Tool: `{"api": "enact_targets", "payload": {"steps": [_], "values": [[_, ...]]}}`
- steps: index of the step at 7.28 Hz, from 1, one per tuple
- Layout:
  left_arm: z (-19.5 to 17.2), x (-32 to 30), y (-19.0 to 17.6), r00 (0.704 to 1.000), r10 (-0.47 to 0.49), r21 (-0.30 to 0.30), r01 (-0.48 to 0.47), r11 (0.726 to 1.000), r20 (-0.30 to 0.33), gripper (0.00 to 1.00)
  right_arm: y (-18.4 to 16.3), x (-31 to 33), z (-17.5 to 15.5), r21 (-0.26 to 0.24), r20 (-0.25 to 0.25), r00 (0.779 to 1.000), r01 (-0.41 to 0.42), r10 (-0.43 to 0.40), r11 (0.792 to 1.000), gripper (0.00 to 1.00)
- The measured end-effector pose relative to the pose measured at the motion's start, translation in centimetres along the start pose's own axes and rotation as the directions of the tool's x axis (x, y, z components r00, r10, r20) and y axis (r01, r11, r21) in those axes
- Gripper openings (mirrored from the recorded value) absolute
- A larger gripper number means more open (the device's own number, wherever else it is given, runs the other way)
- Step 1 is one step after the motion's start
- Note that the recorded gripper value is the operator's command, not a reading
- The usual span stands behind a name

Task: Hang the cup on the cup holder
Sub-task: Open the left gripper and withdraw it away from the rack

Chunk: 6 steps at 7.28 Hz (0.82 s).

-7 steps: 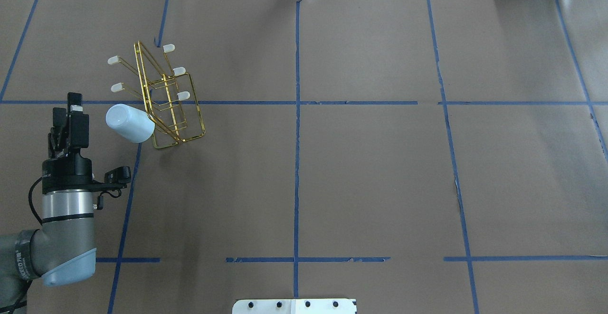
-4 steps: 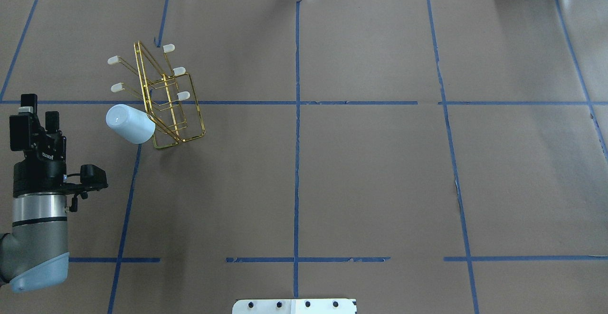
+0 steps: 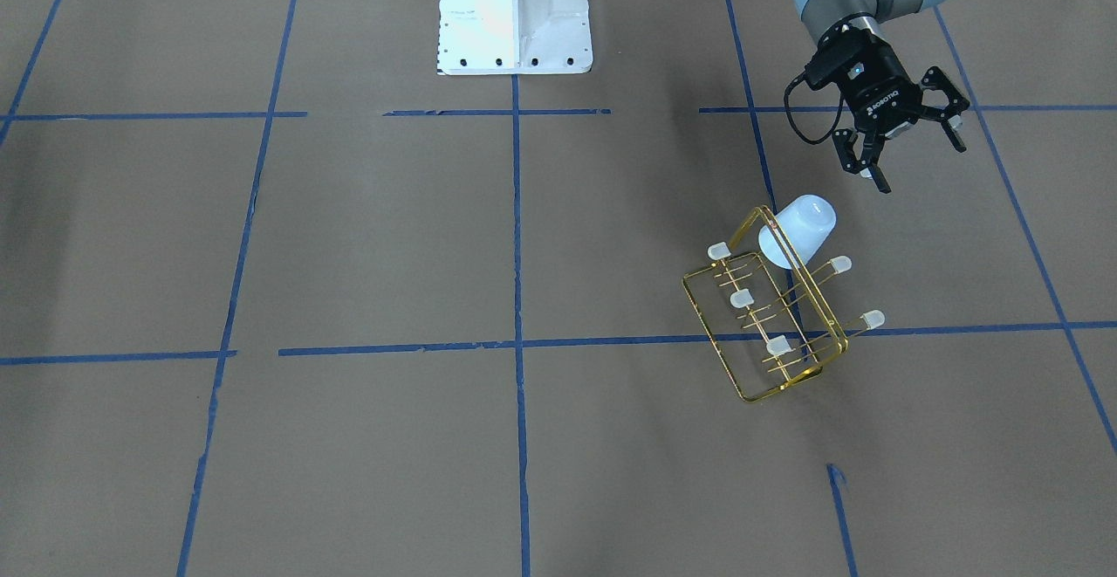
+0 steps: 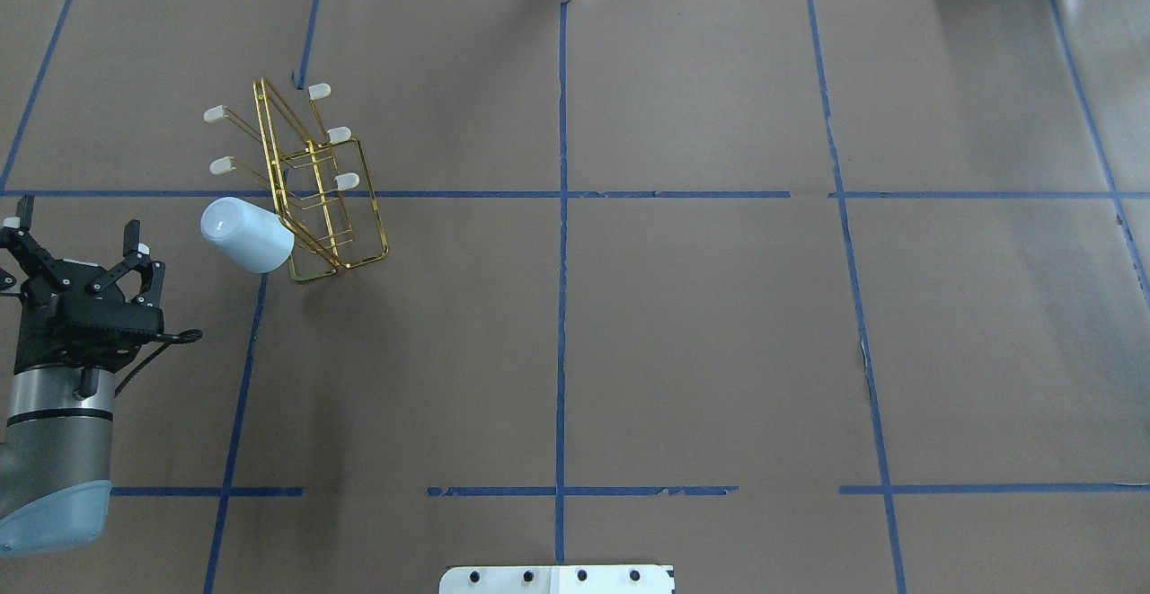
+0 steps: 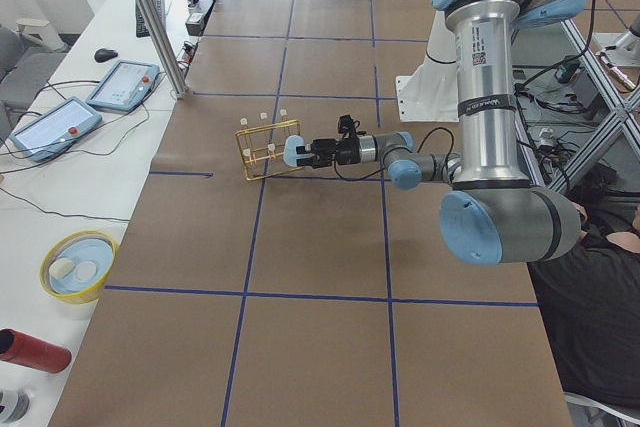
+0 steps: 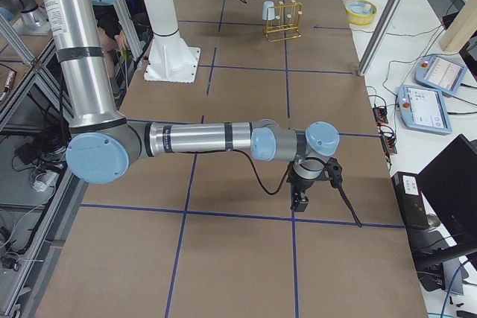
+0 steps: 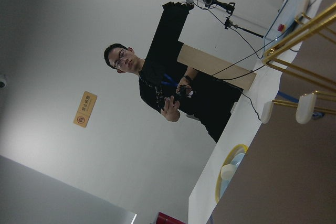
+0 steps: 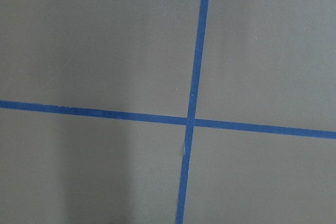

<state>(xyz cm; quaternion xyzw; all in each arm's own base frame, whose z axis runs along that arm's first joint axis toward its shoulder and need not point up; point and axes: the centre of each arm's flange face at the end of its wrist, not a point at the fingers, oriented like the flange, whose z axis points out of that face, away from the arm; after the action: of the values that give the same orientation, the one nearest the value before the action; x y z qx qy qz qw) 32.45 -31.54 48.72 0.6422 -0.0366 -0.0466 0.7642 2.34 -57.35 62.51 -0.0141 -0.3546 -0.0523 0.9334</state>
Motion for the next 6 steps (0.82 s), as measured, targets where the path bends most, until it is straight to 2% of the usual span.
{"api": "enact_targets", "payload": {"steps": [1,2,3,4,5,6], "values": [[-0.1,0.2,0.2,0.981,-0.193,-0.042,0.192,0.981,-0.027,1.00,0.0,0.0,0.0,0.000,0.000,1.000,0.000,0.000,1.000,1.00],[-0.4,0.5,0.1,0.925,-0.377,-0.106,0.370,0.923,-0.053,1.00,0.0,0.0,0.0,0.000,0.000,1.000,0.000,0.000,1.000,1.00],[-0.8,0.6,-0.3,0.827,-0.555,-0.200,0.532,0.823,-0.086,1.00,0.0,0.0,0.0,0.000,0.000,1.000,0.000,0.000,1.000,1.00],[-1.3,0.6,-1.0,0.708,-0.696,-0.302,0.642,0.705,-0.119,1.00,0.0,0.0,0.0,0.000,0.000,1.000,0.000,0.000,1.000,1.00],[-1.6,0.3,-1.4,0.631,-0.764,-0.369,0.683,0.631,-0.138,1.00,0.0,0.0,0.0,0.000,0.000,1.000,0.000,0.000,1.000,1.00],[-1.5,-0.1,-1.7,0.603,-0.783,-0.407,0.684,0.606,-0.152,1.00,0.0,0.0,0.0,0.000,0.000,1.000,0.000,0.000,1.000,1.00]]}}
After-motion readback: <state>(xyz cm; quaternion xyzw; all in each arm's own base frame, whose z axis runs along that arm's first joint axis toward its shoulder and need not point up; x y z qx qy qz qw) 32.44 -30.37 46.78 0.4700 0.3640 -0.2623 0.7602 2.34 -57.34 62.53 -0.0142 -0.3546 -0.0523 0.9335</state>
